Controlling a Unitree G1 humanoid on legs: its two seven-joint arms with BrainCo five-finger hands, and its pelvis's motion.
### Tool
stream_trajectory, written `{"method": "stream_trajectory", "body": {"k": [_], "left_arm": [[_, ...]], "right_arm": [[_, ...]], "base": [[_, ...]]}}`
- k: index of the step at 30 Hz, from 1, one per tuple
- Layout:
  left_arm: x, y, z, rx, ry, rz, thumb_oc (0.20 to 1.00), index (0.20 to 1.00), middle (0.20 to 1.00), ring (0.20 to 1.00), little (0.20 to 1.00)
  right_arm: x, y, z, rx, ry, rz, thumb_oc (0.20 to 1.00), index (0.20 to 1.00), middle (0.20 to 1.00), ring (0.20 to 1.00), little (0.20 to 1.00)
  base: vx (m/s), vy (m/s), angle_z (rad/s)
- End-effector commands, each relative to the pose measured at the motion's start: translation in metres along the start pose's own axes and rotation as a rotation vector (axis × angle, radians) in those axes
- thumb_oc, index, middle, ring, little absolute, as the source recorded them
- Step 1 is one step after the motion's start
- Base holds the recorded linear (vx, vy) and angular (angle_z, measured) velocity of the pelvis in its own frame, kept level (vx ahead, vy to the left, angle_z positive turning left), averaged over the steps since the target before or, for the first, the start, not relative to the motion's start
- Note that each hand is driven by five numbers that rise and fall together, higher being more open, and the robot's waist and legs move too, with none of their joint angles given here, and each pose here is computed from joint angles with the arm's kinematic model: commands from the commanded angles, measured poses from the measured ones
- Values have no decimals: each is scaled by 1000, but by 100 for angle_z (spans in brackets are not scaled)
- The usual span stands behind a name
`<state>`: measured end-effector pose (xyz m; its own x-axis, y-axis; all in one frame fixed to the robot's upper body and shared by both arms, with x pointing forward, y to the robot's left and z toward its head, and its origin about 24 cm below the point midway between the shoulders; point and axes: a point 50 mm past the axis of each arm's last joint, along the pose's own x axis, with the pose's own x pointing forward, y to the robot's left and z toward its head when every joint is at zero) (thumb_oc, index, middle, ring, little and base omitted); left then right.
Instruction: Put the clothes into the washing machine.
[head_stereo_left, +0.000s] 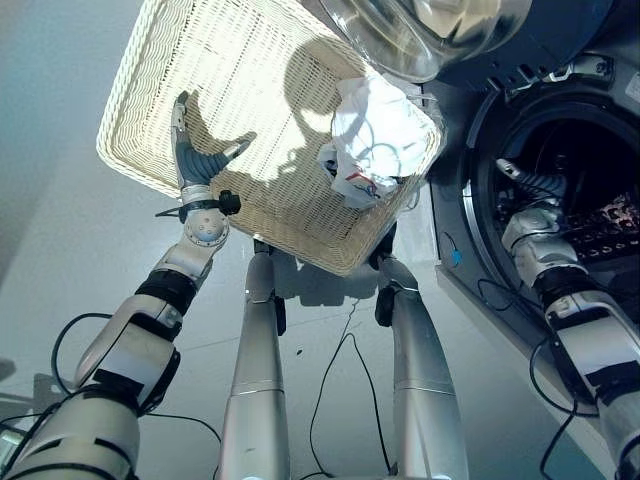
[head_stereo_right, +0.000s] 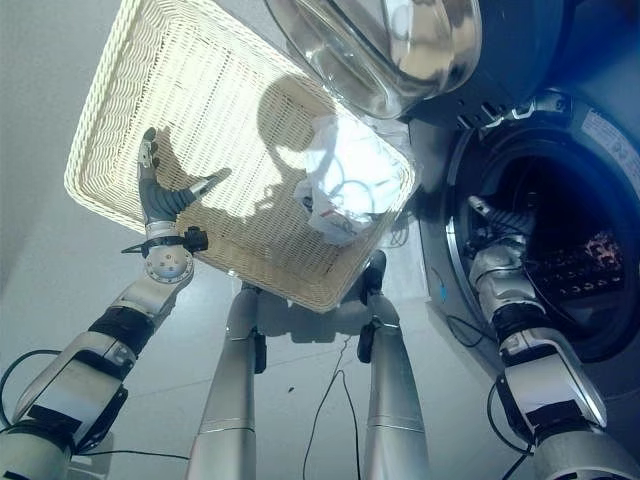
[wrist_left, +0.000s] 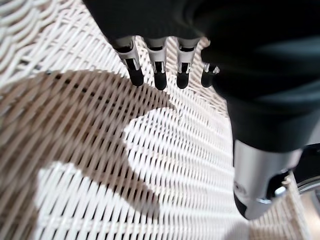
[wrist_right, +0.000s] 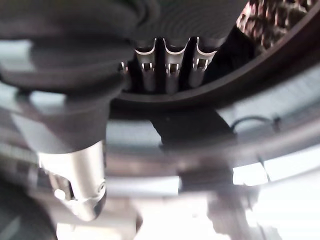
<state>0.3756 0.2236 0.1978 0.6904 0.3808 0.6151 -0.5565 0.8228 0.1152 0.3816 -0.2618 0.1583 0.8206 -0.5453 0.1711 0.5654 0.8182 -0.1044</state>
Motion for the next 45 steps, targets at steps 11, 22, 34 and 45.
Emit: {"method": "stream_trajectory", "body": {"k": [11, 22, 34, 45], "left_arm": [[-1, -11, 11, -113, -11, 107, 1000, 1000, 1000, 1000, 1000], [-8, -17, 10, -116, -3, 117, 1000, 1000, 1000, 1000, 1000], [3, -27, 19, -109, -15, 61, 1000, 1000, 1000, 1000, 1000], [17, -42, 38, -137, -43, 7, 1000, 1000, 1000, 1000, 1000]], "right_arm": [[-56, 54, 30, -202, -443, 284, 1000, 1000, 1000, 1000, 1000], [-105, 76, 77, -240, -910, 353, 1000, 1000, 1000, 1000, 1000], [-101, 103, 103, -477, -1092, 380, 1000, 1000, 1000, 1000, 1000], [-60, 127, 87, -823, -865, 416, 1000, 1000, 1000, 1000, 1000]], "base": [[-14, 45, -3], [-4, 11, -1], [-3, -23, 0], [-3, -32, 5]]}}
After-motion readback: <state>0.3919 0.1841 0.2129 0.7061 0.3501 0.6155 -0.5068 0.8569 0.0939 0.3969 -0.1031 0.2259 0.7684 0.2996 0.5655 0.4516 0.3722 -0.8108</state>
